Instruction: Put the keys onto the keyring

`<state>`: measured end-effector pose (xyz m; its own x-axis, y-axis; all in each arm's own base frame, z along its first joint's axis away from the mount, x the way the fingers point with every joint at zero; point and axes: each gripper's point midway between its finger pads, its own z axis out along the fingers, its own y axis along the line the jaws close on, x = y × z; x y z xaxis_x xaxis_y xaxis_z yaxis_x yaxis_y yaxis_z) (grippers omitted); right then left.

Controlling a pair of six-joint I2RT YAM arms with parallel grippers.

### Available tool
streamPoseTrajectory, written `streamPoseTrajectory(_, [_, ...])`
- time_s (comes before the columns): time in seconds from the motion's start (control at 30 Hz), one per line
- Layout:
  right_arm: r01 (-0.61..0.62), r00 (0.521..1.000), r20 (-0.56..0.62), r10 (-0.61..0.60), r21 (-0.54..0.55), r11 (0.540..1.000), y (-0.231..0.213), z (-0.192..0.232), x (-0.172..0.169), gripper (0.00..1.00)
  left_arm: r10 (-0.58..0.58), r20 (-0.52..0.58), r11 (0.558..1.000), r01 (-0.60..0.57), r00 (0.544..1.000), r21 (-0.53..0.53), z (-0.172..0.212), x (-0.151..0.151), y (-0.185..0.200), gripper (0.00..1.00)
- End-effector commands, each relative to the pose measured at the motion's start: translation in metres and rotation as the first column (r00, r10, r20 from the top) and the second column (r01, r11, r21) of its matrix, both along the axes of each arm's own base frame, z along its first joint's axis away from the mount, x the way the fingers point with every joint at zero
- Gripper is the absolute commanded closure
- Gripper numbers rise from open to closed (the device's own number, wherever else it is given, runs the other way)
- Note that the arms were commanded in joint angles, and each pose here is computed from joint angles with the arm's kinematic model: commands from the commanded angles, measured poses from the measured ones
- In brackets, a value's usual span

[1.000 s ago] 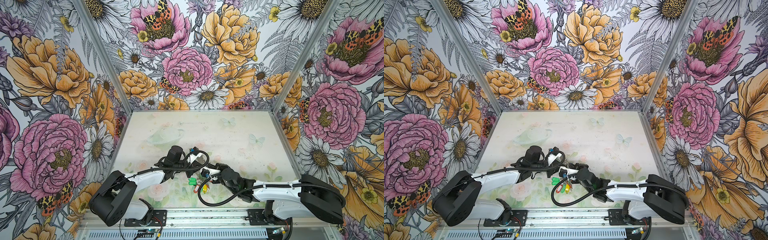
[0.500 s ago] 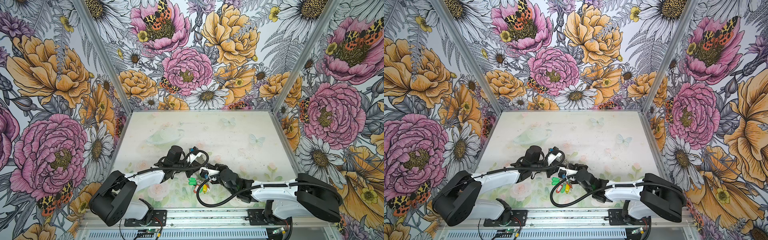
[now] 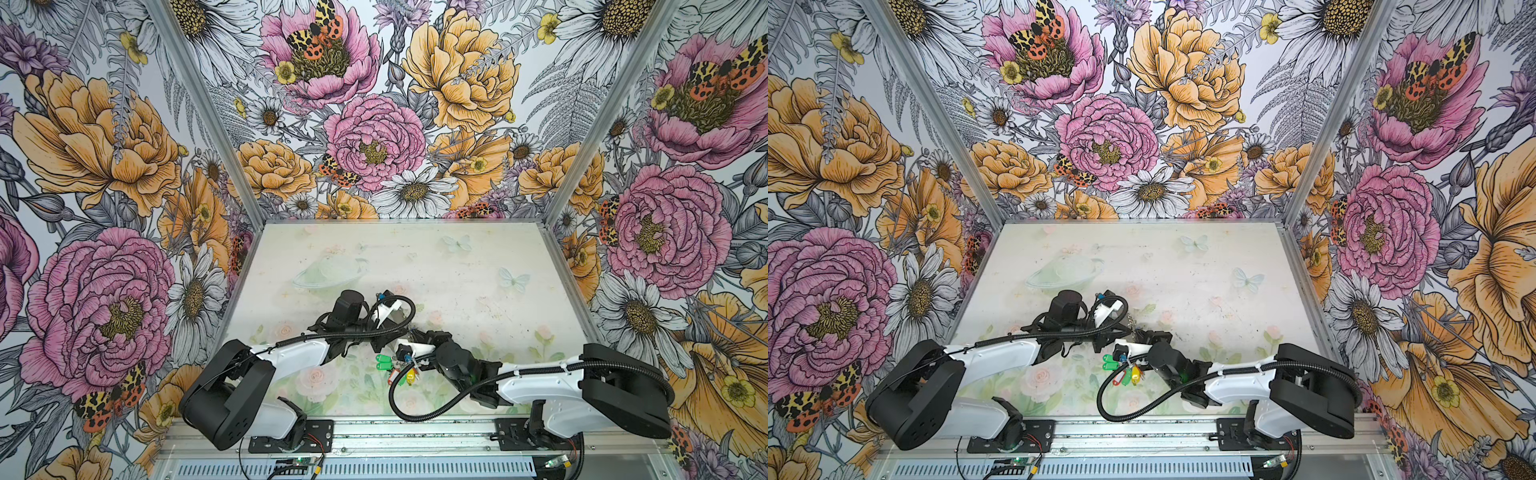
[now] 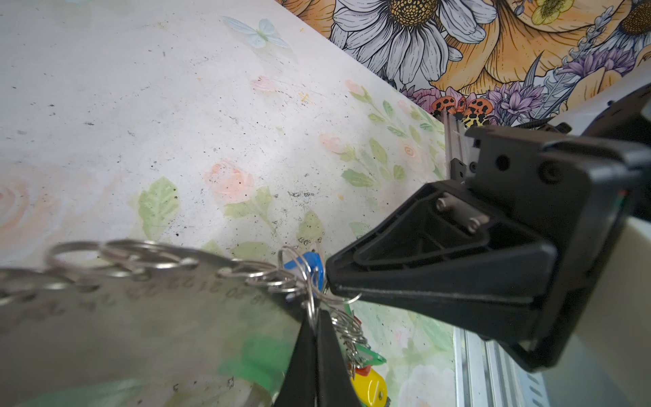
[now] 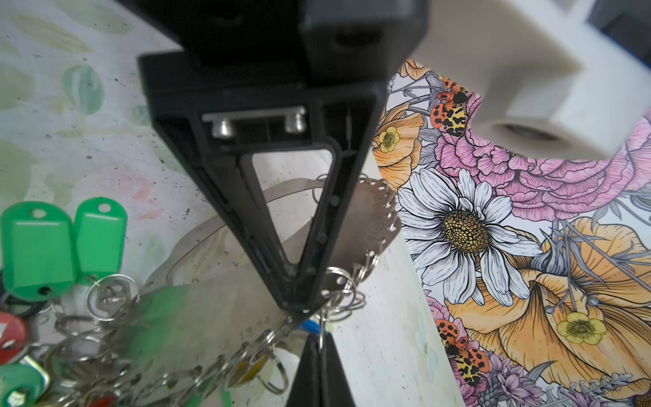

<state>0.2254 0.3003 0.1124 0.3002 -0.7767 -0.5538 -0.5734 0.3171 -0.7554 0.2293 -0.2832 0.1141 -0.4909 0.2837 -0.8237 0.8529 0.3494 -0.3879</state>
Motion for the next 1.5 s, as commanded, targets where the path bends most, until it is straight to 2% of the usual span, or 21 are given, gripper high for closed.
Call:
streamPoseTrajectory(0.0, [-0.008, 1.000, 0.016, 0.008, 0.013, 1.000, 0.006, 0.005, 0.000, 1.00, -0.004, 0.070, 0.997, 0.009, 0.998, -0.071, 0.025, 0.010, -0.006, 1.00])
streamPoseTrajectory(0.17, [-0.032, 0.998, -0.050, 0.037, 0.088, 0.996, 0.006, 0.006, -0.006, 1.00, 0.024, 0.082, 0.997, -0.018, 0.996, -0.080, 0.027, 0.015, -0.005, 1.00])
streamPoseTrajectory(0.43, [-0.064, 0.991, -0.105, 0.079, 0.138, 0.988, 0.008, 0.007, -0.014, 1.00, 0.086, 0.111, 0.988, -0.071, 0.990, -0.135, 0.039, 0.022, -0.002, 1.00])
streamPoseTrajectory(0.67, [-0.060, 0.987, -0.139, 0.086, 0.182, 0.982, 0.009, 0.013, -0.011, 1.00, 0.082, 0.140, 0.987, -0.061, 0.987, -0.152, 0.042, 0.018, -0.004, 1.00])
streamPoseTrajectory(0.7, [-0.056, 0.985, -0.148, 0.084, 0.184, 0.981, 0.008, 0.013, -0.010, 0.99, 0.081, 0.148, 0.987, -0.059, 0.986, -0.150, 0.042, 0.017, -0.004, 1.00])
streamPoseTrajectory(0.77, [-0.061, 0.981, -0.168, 0.094, 0.192, 0.979, 0.004, 0.014, -0.011, 0.86, 0.072, 0.174, 0.989, -0.047, 0.982, -0.144, 0.041, 0.014, -0.003, 1.00])
streamPoseTrajectory(0.87, [-0.072, 0.972, -0.203, 0.117, 0.216, 0.974, -0.004, 0.019, -0.014, 0.74, 0.058, 0.217, 0.990, -0.027, 0.975, -0.141, 0.044, 0.008, 0.000, 1.00])
streamPoseTrajectory(0.97, [-0.098, 0.952, -0.253, 0.173, 0.284, 0.954, -0.009, 0.031, -0.020, 0.71, 0.033, 0.273, 0.990, 0.007, 0.961, -0.141, 0.047, -0.001, 0.002, 1.00])
streamPoseTrajectory(1.13, [-0.123, 0.914, -0.299, 0.275, 0.440, 0.889, -0.012, 0.060, -0.028, 0.66, 0.004, 0.342, 0.989, 0.046, 0.940, -0.139, 0.050, -0.011, 0.005, 1.00])
streamPoseTrajectory(1.2, [-0.104, 0.895, -0.338, 0.291, 0.475, 0.874, -0.012, 0.068, -0.025, 0.68, -0.005, 0.359, 0.988, 0.060, 0.933, -0.142, 0.051, -0.014, 0.005, 1.00])
streamPoseTrajectory(1.27, [-0.112, 0.858, -0.392, 0.331, 0.485, 0.867, -0.008, 0.069, -0.029, 0.76, -0.023, 0.373, 0.987, 0.081, 0.928, -0.140, 0.050, -0.018, 0.003, 1.00])
streamPoseTrajectory(1.37, [-0.124, 0.813, -0.451, 0.368, 0.484, 0.866, -0.002, 0.064, -0.033, 0.81, -0.040, 0.389, 0.987, 0.098, 0.920, -0.130, 0.049, -0.021, 0.001, 1.00])
streamPoseTrajectory(1.47, [-0.102, 0.798, -0.482, 0.361, 0.483, 0.869, 0.000, 0.059, -0.030, 0.82, -0.056, 0.410, 0.986, 0.115, 0.911, -0.121, 0.047, -0.026, 0.000, 1.00])
